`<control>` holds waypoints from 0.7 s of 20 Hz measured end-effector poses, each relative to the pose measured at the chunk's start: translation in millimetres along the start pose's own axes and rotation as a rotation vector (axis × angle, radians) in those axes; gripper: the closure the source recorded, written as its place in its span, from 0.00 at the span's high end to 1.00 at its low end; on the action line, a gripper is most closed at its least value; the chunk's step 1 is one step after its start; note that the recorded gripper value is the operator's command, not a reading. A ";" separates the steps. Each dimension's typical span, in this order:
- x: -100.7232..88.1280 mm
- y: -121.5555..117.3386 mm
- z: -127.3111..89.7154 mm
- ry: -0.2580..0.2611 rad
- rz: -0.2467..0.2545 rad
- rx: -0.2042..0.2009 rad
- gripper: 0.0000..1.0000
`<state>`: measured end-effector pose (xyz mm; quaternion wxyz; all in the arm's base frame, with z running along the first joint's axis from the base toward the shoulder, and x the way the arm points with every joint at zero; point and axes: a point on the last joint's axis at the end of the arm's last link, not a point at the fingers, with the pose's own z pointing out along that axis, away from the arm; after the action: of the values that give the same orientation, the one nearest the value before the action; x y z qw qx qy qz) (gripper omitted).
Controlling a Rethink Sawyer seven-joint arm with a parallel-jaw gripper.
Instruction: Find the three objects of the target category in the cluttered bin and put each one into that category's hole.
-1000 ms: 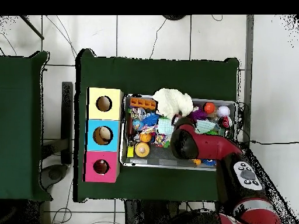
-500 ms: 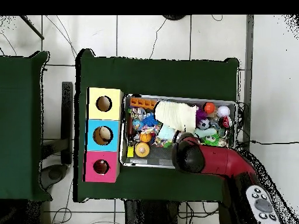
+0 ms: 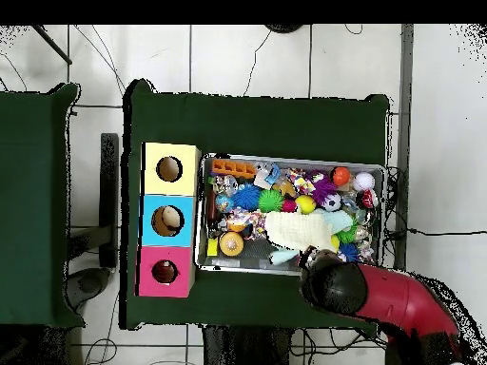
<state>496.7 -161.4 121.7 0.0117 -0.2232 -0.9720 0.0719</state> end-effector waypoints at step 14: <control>2.2 -13.4 -2.6 0.004 0.024 -0.008 0.00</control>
<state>489.1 -171.9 126.2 0.0118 -0.2352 -0.9695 0.0679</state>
